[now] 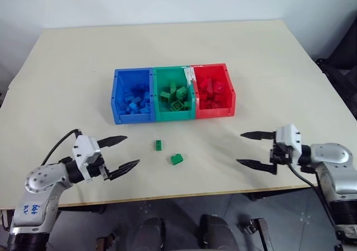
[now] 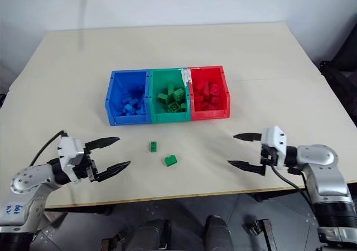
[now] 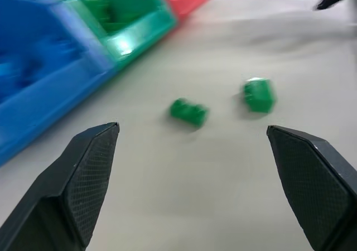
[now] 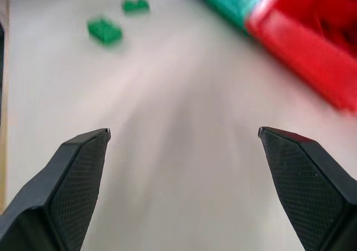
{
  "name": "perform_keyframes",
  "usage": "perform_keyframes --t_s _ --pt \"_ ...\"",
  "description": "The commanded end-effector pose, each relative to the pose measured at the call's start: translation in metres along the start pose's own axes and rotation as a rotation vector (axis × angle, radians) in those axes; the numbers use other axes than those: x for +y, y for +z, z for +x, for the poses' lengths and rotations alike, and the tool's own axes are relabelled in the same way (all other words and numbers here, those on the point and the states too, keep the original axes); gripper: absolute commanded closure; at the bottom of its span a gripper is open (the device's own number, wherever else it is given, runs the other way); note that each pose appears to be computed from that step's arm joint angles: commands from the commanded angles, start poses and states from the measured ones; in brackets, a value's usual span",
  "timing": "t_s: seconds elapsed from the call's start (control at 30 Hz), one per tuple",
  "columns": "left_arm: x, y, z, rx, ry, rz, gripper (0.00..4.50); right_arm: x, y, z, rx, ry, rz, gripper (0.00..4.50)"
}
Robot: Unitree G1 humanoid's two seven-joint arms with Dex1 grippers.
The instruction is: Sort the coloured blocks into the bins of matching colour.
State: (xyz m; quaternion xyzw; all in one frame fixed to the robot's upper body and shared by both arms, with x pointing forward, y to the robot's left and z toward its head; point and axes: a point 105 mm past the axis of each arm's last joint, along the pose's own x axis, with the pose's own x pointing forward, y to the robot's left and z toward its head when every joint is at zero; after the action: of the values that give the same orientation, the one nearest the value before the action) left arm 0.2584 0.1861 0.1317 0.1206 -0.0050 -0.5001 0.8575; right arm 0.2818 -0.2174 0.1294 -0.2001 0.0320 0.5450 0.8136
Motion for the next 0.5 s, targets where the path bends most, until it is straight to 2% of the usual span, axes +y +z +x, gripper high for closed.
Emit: perform_keyframes --t_s 0.03,0.17,0.37,0.5 --pt "0.0 0.006 0.005 -0.014 -0.036 0.04 0.0 -0.002 0.011 0.001 -0.04 0.004 -0.069 0.04" --pt "0.006 0.006 0.004 -0.018 0.011 0.075 0.0 0.004 0.022 0.02 -0.09 0.062 -0.065 0.04" --pt "0.008 -0.006 -0.025 0.021 0.137 0.065 0.0 0.034 0.048 0.1 -0.103 0.328 -0.031 0.04" --pt "-0.003 -0.013 -0.042 0.052 0.187 0.03 0.0 0.044 0.057 0.139 -0.101 0.413 -0.049 0.04"
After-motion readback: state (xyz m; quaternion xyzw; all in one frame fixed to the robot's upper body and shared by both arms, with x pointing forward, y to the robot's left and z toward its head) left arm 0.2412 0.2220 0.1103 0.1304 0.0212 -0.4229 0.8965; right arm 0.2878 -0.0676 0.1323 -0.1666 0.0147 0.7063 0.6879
